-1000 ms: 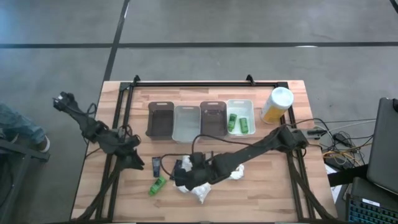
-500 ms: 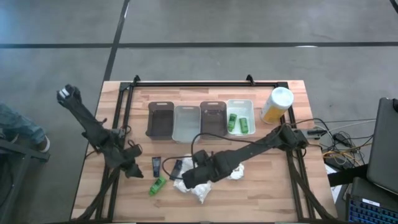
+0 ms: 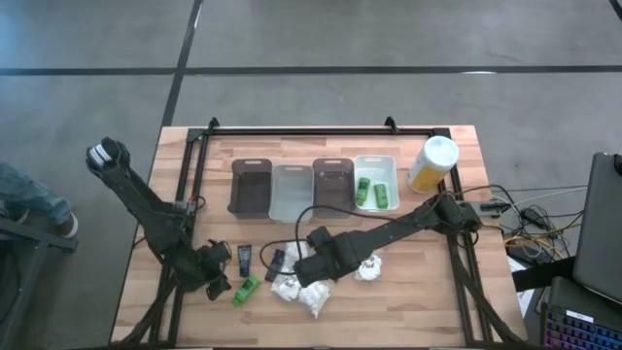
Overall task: Pick & Place Travel size toiletries
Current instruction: Put the green shampoo into the white bin
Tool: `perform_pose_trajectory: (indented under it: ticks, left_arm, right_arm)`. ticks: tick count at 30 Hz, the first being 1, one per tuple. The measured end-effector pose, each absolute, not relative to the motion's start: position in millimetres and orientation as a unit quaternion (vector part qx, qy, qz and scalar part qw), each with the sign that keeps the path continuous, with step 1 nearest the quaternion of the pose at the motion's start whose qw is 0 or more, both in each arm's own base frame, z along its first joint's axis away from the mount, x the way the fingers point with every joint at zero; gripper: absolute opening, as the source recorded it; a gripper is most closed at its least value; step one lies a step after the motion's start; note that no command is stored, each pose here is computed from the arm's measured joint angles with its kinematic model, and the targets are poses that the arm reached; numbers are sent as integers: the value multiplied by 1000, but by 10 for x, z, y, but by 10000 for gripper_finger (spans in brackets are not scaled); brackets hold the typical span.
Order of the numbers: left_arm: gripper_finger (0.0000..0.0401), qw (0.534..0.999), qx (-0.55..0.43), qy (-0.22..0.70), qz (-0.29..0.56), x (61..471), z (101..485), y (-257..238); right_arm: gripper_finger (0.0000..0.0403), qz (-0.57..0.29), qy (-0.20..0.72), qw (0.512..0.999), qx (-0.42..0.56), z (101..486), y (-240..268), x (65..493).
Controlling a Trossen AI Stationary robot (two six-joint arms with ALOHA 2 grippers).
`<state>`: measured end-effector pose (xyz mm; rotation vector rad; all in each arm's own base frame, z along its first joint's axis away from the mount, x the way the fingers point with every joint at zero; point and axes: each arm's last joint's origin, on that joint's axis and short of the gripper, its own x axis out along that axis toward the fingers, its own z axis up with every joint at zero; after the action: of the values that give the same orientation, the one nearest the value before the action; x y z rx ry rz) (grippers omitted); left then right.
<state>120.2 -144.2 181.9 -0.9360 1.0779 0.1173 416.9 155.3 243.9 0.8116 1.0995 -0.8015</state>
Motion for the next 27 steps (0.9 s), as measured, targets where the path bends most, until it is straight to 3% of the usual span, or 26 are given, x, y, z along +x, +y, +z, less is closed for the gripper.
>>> perform_pose_trajectory:
  ticks: [27]
  left_arm:
    - [188,742,-418,515,92,1511,1557,-1859]
  right_arm:
    - [363,-317,528,730,296,2440,1418,4212]
